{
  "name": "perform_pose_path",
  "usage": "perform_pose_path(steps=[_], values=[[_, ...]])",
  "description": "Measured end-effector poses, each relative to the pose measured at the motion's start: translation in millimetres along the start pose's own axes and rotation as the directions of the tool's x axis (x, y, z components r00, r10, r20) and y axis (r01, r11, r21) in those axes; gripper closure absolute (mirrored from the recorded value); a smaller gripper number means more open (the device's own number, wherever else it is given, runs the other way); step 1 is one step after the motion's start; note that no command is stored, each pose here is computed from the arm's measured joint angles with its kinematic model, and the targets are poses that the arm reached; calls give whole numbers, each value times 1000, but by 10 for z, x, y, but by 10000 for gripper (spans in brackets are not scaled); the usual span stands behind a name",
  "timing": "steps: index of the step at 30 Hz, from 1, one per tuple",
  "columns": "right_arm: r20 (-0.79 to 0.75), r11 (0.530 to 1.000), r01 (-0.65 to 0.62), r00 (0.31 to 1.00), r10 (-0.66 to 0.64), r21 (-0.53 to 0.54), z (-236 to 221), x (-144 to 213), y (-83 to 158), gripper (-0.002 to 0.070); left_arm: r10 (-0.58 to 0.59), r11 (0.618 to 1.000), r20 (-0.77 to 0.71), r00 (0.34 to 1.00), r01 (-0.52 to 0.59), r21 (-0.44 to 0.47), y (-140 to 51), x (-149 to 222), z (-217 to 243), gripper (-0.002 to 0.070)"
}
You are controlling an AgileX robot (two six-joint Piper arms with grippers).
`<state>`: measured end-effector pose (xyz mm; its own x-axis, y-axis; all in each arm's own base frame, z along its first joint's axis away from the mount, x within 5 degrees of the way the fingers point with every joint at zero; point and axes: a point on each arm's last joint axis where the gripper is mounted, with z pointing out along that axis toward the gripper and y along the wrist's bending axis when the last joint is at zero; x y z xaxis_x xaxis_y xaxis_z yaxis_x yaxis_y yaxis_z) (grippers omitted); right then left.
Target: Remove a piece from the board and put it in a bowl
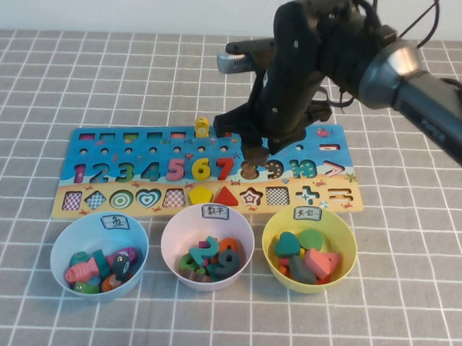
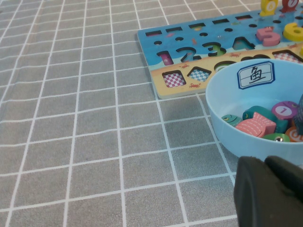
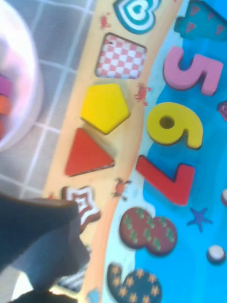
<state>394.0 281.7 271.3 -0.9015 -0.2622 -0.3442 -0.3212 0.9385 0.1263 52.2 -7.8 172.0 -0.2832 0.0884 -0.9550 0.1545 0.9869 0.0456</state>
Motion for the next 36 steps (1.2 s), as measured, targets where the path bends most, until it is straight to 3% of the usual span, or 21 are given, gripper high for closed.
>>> perform_pose_path(steps=[8, 22, 36], values=[[-4, 999, 45, 999, -45, 1, -504, 532, 10, 398, 0, 1000, 0, 1000, 0, 0, 0, 0, 0, 675], [191, 996, 43, 981, -26, -84, -811, 1768, -409, 398, 0, 1000, 0, 1000, 0, 0, 0, 0, 0, 676], [343, 989, 75, 939, -26, -130, -588, 2117, -537, 398, 0, 1000, 0, 1000, 0, 0, 0, 0, 0, 676]])
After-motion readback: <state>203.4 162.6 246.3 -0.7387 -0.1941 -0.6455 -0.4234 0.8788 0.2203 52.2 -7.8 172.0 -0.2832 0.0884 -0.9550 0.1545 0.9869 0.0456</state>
